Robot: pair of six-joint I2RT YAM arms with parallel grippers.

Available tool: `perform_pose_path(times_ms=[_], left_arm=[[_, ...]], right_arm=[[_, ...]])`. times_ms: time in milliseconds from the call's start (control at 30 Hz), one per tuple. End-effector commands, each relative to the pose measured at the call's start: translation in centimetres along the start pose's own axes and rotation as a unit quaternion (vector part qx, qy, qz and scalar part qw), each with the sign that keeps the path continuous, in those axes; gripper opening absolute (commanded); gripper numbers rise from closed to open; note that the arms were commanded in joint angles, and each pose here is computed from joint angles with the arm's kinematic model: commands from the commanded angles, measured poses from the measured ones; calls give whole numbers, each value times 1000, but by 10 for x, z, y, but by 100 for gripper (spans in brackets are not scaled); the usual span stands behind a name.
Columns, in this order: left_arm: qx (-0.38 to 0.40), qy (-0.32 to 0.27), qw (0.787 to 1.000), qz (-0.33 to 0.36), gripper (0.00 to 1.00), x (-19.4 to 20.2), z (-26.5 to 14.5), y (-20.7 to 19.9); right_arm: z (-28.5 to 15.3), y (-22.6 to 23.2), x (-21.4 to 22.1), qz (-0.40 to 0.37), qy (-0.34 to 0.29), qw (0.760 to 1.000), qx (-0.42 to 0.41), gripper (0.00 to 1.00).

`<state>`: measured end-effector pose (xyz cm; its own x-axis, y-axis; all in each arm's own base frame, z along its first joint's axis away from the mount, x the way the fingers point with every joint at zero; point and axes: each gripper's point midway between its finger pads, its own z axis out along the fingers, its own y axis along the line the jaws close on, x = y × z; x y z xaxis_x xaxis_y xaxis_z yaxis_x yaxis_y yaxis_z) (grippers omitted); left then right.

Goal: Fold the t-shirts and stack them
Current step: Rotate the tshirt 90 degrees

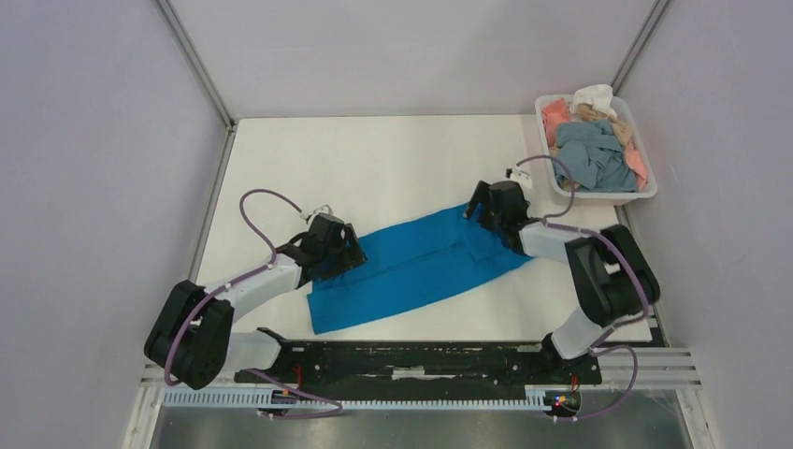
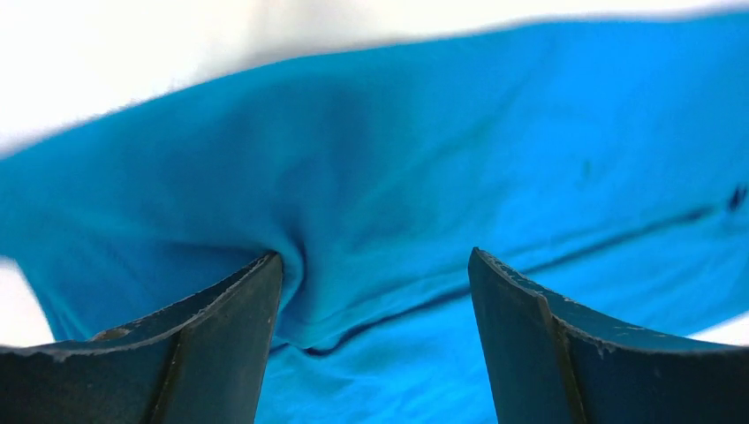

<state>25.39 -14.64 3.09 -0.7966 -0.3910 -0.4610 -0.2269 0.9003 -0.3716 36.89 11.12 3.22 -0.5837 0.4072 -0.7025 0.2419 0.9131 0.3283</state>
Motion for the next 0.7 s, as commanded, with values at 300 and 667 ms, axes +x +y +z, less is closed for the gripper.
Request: perform_pose_path(times_ms=[300, 667], left_arm=[[87, 5, 993, -81, 83, 101, -16, -81], [93, -23, 995, 6, 84, 107, -34, -132]], right_arm=[[176, 201, -51, 12, 43, 963, -267, 98], [200, 258, -106, 56, -54, 932, -353, 98]])
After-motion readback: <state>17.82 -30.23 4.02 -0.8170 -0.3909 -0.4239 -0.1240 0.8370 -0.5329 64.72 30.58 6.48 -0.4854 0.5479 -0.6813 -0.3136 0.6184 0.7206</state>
